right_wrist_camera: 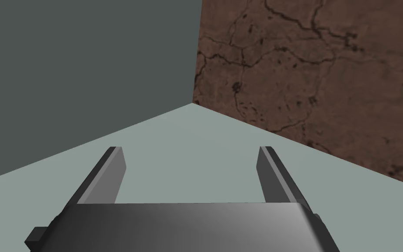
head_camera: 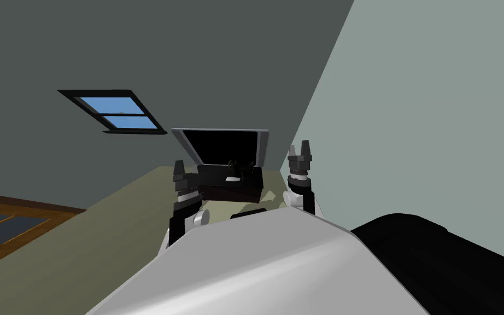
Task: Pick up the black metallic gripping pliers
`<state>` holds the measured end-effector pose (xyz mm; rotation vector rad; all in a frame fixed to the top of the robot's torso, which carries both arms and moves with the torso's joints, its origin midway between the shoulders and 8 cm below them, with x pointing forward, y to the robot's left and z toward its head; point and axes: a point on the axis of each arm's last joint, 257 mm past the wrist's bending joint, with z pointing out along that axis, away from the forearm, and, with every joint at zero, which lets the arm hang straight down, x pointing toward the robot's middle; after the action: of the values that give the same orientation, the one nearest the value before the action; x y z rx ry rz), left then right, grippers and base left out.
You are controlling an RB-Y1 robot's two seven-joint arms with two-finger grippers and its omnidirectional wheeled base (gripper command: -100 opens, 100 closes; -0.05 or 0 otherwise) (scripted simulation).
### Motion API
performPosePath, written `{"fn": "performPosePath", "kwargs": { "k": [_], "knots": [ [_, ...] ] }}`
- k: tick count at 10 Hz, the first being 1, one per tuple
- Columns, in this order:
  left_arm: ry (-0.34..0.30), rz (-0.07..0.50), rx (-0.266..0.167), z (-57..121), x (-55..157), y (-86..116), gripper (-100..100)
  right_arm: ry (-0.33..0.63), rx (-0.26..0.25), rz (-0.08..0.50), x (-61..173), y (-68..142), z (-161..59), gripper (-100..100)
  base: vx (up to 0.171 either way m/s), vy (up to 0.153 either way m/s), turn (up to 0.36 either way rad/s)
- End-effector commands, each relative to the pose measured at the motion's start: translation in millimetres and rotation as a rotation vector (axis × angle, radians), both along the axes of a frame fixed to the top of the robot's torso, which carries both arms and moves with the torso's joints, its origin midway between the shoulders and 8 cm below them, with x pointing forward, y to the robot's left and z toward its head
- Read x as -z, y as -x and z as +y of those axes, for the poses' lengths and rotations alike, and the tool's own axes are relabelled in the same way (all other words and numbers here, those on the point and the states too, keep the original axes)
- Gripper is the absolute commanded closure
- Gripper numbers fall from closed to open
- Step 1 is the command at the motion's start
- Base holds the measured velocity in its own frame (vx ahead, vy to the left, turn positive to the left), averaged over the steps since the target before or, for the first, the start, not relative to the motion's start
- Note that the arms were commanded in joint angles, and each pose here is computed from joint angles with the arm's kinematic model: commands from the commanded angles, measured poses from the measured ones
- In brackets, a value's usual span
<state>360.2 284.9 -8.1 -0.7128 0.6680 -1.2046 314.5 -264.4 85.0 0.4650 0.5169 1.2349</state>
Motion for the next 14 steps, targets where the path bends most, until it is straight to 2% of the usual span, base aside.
{"fn": "performPosePath", "kwargs": {
  "k": [1,5,12,13,14],
  "knots": [
    [-0.056,0.030,0.013,-5.0,9,-7,-100,0.000,0.000,0.000,0,0,0,0,0.010,-0.010,-0.017],
    [-0.174,0.112,0.014,-12.7,38,-26,-100,0.000,0.000,0.000,0,0,0,0,0.016,-0.026,-0.020],
    [-0.404,0.296,-0.032,-21.3,115,-68,-100,0.000,0.000,0.000,0,0,0,0,0.032,-0.039,-0.030],
    [-0.404,0.307,-0.031,-20.5,120,-68,-100,0.000,0.000,0.000,0,0,0,0,0.016,-0.029,-0.012],
    [-0.440,0.334,-0.038,-21.7,132,-74,-100,0.000,0.000,0.000,0,0,0,0,0.017,-0.028,-0.024]
  ]
}}
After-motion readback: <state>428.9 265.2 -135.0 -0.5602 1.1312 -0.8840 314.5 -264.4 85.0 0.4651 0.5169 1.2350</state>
